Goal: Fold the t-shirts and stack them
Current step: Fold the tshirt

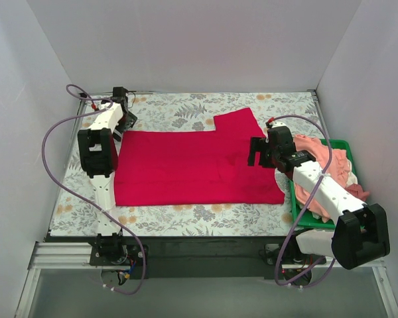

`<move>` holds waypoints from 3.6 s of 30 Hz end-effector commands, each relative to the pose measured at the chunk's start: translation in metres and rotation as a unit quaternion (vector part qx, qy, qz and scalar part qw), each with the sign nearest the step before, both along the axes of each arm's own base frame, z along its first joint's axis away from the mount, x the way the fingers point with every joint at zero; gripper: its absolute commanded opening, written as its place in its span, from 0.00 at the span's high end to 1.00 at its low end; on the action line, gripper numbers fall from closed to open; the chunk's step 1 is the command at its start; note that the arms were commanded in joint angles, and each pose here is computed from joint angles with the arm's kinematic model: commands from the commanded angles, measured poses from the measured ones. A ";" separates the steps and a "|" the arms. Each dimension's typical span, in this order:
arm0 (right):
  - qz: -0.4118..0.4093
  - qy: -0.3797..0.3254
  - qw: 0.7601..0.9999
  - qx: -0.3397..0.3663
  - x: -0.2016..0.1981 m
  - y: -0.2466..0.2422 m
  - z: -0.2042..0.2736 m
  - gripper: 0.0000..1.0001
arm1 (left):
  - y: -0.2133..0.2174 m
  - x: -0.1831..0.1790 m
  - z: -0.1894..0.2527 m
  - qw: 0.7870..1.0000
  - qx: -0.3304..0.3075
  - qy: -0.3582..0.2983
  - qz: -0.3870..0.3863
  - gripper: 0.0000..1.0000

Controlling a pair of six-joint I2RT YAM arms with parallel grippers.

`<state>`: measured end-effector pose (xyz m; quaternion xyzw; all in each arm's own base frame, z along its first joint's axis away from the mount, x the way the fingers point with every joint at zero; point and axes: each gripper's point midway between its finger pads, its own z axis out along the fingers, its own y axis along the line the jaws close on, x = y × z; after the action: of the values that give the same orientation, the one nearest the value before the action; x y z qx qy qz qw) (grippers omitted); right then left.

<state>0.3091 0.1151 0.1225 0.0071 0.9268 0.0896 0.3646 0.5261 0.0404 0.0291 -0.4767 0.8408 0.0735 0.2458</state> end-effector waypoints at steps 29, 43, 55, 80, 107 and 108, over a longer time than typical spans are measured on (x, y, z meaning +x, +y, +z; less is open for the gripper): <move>-0.005 0.022 1.000 0.001 -0.002 0.000 -0.016 0.02 | -0.023 -0.032 -0.022 0.995 0.013 0.064 -0.069 0.78; -0.038 -0.035 0.999 -0.017 0.073 0.002 0.032 0.02 | -0.028 -0.020 0.003 0.993 0.039 0.017 -0.110 1.00; -0.041 -0.075 0.995 -0.047 0.237 0.016 0.031 0.03 | -0.029 -0.018 0.024 0.991 0.045 -0.033 -0.124 1.00; -0.049 -0.125 0.986 -0.101 0.357 0.010 -0.075 0.16 | -0.029 -0.019 0.027 0.991 0.042 -0.046 -0.115 1.00; 0.029 -0.112 0.993 -0.038 0.330 0.042 -0.037 0.99 | -0.034 -0.025 0.056 0.989 0.033 -0.076 -0.123 1.00; 0.032 -0.117 0.992 -0.035 0.327 0.042 -0.031 0.99 | -0.034 -0.026 0.059 0.989 0.033 -0.079 -0.124 1.00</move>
<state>0.6442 0.1470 0.0320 -0.0243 0.8966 0.0459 0.4398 0.4975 0.0102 0.0364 -0.3659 0.8828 0.0570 0.2891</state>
